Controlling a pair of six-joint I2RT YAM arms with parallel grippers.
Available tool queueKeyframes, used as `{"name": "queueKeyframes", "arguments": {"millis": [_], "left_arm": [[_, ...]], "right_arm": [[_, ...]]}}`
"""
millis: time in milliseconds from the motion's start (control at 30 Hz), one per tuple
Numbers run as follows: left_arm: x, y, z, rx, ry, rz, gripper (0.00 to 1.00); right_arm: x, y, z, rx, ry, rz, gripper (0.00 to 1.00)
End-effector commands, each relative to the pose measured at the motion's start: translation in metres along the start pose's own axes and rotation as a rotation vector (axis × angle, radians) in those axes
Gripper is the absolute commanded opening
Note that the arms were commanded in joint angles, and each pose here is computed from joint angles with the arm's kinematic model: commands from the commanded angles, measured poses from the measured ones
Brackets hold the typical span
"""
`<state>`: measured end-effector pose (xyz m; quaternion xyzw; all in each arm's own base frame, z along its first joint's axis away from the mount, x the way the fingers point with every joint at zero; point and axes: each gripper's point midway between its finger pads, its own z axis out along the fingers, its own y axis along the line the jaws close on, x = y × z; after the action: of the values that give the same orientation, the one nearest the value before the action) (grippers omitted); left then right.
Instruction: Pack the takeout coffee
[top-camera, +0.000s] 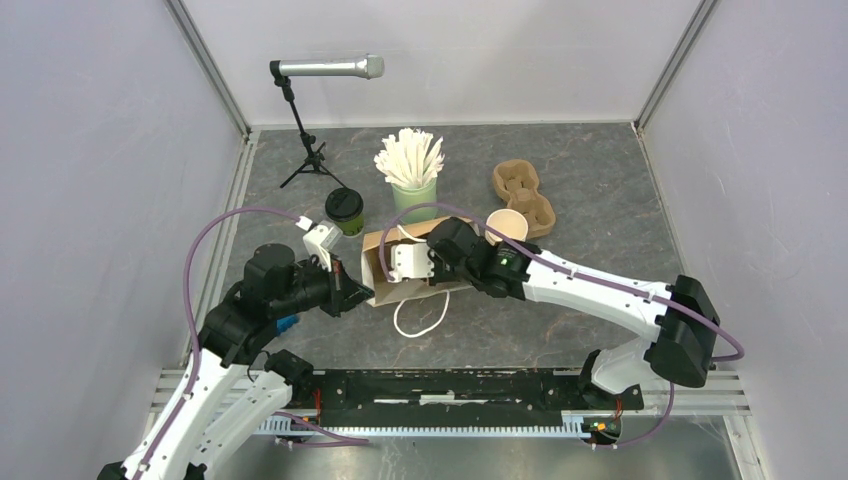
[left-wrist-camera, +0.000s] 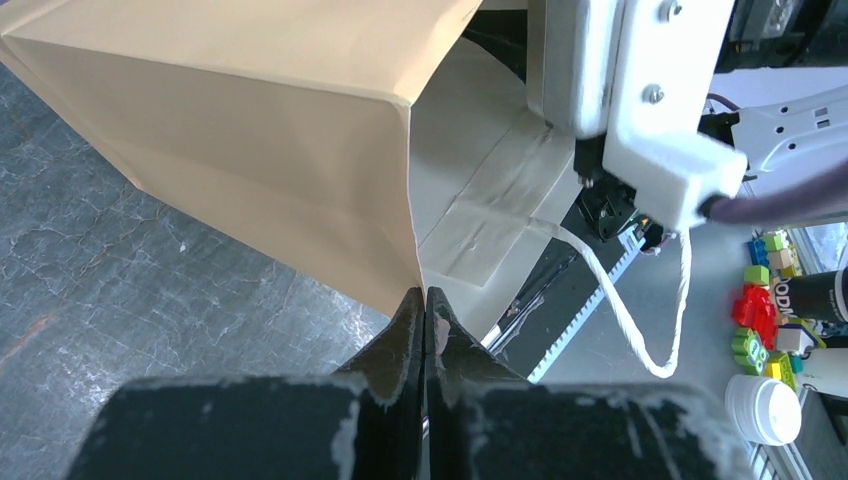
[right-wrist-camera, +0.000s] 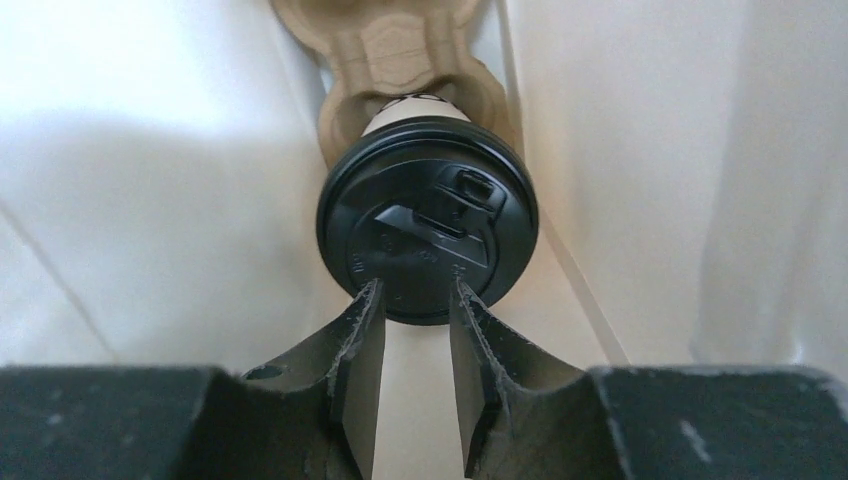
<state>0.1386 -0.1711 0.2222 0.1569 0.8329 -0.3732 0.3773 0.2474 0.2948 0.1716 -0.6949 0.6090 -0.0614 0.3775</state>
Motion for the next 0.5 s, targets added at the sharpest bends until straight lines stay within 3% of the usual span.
{"name": "queueKeyframes", "arguments": {"millis": [0,467], "left_arm": [[-0.007,-0.014,-0.002,0.065,-0.029,-0.008,0.02],[-0.005,-0.015,-0.002,0.070,-0.019,-0.010,0.02]], "right_arm": [[-0.009,-0.016,0.005,0.053,-0.066,0.075,0.34],[-0.003,-0.017,0.034,0.059,-0.087,0.141,0.32]]}}
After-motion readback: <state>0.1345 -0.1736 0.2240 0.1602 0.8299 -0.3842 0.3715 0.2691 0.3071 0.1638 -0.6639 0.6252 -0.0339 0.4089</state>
